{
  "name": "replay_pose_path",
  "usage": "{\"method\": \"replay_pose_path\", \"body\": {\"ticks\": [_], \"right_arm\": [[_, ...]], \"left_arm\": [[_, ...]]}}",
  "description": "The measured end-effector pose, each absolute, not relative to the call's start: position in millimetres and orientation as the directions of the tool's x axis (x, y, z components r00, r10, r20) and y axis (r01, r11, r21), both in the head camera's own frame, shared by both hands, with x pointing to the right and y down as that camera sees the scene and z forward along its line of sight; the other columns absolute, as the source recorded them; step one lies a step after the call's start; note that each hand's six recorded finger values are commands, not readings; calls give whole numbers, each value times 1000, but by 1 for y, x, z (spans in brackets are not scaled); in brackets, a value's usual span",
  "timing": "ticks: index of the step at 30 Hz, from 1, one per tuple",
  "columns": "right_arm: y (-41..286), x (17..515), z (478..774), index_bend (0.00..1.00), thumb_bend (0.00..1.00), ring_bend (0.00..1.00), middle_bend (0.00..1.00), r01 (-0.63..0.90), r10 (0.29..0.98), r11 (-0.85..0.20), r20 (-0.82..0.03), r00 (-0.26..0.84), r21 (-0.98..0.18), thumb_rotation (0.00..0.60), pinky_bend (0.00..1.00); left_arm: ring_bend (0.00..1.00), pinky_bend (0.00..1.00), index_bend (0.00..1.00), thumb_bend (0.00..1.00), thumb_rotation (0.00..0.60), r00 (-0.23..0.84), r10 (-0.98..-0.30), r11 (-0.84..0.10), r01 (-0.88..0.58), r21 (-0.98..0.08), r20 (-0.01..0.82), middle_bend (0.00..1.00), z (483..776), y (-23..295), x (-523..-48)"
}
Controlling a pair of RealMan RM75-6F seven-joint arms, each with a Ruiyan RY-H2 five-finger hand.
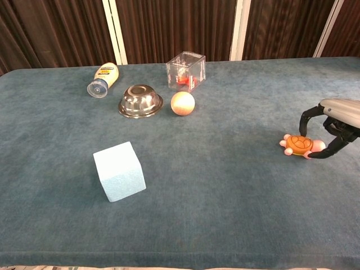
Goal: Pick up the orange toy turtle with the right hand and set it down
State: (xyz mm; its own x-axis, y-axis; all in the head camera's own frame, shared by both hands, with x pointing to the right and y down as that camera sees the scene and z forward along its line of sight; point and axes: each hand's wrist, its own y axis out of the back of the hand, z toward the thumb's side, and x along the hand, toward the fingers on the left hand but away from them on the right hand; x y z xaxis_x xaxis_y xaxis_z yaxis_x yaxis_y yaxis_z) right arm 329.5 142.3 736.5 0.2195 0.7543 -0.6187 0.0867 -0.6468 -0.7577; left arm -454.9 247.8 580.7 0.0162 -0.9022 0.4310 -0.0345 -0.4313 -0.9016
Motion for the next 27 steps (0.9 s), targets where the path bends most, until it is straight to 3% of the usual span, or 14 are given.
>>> {"method": "replay_pose_path", "body": {"ticks": [4,7,12,14,27], "right_arm": [[142,328,739,652,372,929,483,84,756,-644,-615,224,-760,600,863],[143,327,742,670,491,934,493,84,756,-643,-614,228,-761,600,869],[143,326,743,754,901,954,551,86,765,-631,-599,236,-771,600,894],[142,325,743,808,995,965,595,95,775,-618,-584,243,-780,600,907],[143,326,733,801,1000,975,642,135,801,-581,-535,269,-803,600,912]], "left_arm": [[102,305,95,386,600,16,-902,-431,-34,-902,431,66,581,248,-455],[102,305,99,387,600,15,-902,-432,-36,-901,432,66,581,248,-455],[101,307,110,386,600,14,-902,-431,-37,-902,431,67,580,248,-456],[101,308,115,386,600,14,-902,-431,-37,-902,431,67,580,248,-456],[102,318,139,389,600,16,-900,-435,-34,-900,435,67,581,248,-455]]}}
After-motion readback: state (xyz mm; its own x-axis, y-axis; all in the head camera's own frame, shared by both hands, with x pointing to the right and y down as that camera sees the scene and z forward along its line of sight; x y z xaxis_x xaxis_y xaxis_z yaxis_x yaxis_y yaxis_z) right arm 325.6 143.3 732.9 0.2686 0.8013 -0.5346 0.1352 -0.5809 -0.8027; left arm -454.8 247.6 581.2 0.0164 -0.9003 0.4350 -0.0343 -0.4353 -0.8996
